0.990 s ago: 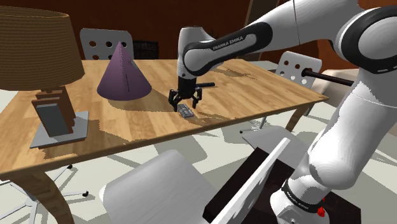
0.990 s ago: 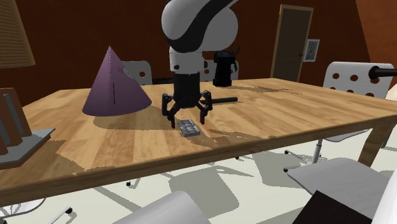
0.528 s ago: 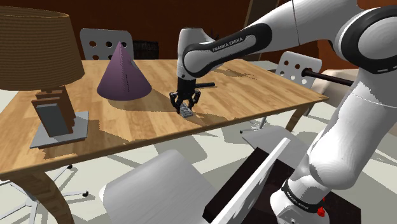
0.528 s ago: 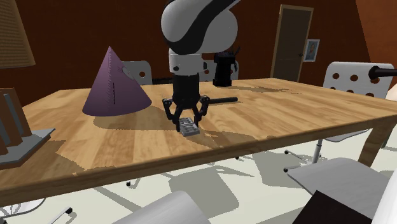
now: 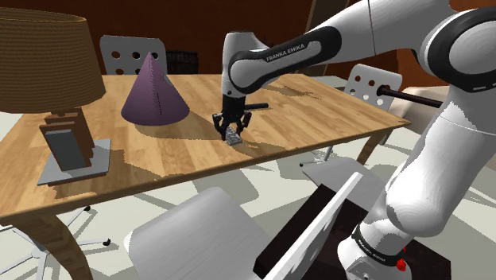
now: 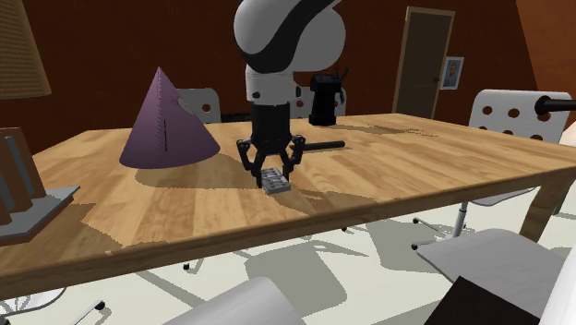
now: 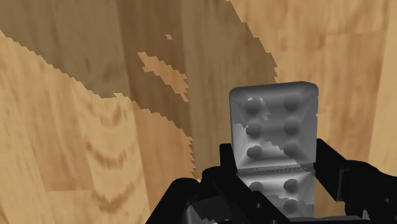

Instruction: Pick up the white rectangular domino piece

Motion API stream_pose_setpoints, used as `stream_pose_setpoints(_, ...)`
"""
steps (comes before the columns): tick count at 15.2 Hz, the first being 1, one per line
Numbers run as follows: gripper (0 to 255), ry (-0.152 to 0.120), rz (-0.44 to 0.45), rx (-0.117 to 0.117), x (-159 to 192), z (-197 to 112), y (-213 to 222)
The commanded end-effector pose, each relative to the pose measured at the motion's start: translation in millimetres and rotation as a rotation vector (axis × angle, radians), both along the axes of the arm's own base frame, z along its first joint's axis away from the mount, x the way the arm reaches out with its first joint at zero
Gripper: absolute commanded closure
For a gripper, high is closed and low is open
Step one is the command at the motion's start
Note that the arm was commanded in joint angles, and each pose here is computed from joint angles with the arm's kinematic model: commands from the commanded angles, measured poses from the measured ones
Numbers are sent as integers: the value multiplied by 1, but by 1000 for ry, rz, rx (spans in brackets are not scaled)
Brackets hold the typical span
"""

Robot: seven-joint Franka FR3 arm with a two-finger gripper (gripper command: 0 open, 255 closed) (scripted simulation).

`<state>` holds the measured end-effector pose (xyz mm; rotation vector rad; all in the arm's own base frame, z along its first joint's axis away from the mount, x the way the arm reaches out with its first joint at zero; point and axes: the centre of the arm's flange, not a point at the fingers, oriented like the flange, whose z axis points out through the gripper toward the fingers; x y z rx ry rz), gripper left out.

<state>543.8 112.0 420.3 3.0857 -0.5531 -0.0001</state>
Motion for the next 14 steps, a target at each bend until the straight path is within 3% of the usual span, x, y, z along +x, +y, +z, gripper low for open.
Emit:
stream_pose_setpoints(1,255,1,0,0,0,10,0)
stream_pose_setpoints(14,255,1,0,0,0,69,0)
